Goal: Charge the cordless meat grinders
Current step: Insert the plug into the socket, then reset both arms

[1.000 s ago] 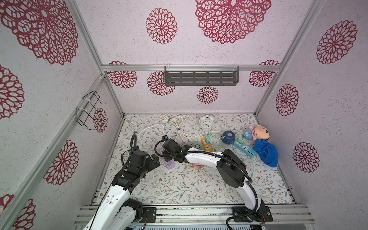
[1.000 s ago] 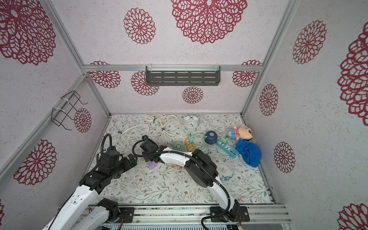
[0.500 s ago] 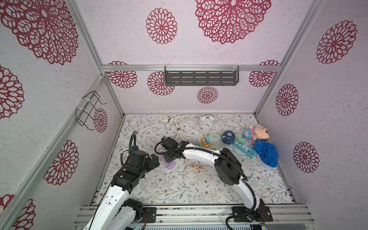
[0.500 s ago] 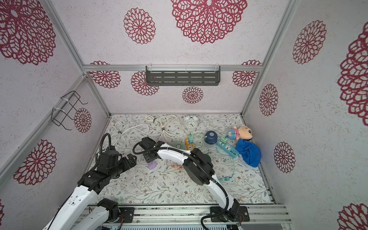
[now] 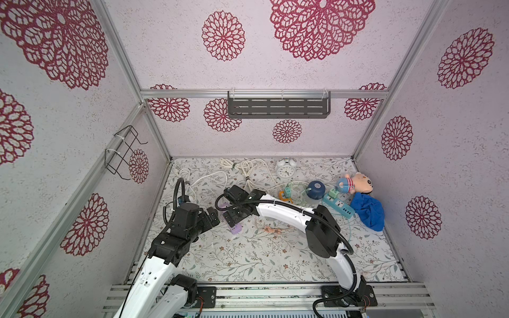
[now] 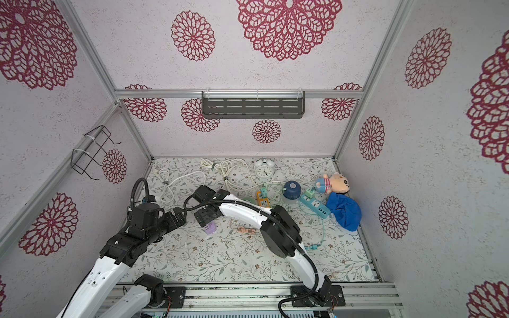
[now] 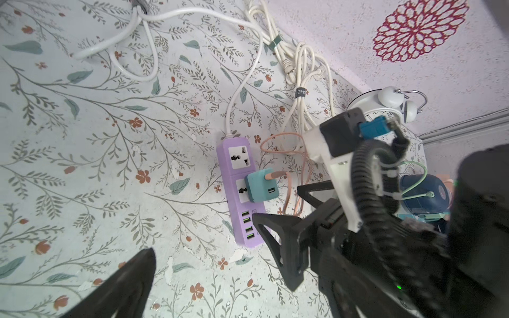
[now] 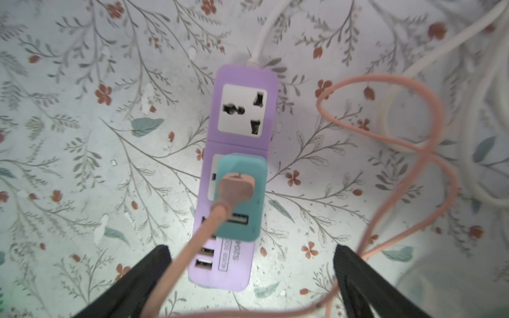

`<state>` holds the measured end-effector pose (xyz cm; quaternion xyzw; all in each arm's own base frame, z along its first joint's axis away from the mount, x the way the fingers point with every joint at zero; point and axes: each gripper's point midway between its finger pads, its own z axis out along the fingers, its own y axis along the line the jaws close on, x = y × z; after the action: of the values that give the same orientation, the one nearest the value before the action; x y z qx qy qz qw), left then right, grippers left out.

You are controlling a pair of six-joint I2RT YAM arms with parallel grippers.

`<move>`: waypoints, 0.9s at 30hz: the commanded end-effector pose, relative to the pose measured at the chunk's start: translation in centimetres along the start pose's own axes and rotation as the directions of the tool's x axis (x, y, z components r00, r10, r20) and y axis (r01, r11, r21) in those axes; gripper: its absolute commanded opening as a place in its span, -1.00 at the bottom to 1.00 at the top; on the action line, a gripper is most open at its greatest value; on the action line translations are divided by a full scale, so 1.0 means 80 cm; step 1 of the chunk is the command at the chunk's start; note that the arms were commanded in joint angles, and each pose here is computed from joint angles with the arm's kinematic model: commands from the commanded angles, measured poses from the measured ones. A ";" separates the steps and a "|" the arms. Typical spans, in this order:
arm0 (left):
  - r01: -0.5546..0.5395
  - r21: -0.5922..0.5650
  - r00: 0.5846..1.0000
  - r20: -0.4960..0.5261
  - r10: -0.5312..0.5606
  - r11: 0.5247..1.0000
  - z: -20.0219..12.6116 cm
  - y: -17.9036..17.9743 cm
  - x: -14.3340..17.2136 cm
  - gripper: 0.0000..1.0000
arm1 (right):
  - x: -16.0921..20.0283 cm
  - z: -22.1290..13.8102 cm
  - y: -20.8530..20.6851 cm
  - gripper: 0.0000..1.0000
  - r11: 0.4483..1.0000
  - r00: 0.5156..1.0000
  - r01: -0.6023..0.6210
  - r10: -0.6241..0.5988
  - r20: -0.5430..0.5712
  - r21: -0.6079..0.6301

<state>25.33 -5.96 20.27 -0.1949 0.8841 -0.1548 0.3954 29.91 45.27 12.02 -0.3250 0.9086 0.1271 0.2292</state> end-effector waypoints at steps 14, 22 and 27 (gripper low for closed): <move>-0.350 0.042 0.799 0.534 0.275 0.936 -0.082 -0.069 -0.140 0.95 | -0.085 -0.252 -0.158 0.90 0.962 0.835 -0.236 0.129 0.535 0.137; -0.327 -0.055 0.652 0.709 0.267 0.944 -0.126 -0.066 -0.188 0.94 | -0.040 -0.399 -0.262 0.97 0.813 0.612 -0.451 -0.019 0.790 0.368; -0.321 -0.074 0.692 0.663 0.287 0.944 -0.109 -0.068 -0.189 0.94 | -0.008 -0.438 -0.283 0.97 0.805 0.558 -0.470 -0.048 0.828 0.363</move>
<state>28.84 -3.01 37.61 -0.0798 0.7011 -0.0516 0.7067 33.38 17.57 38.69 -0.0584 0.7610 0.0525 0.6440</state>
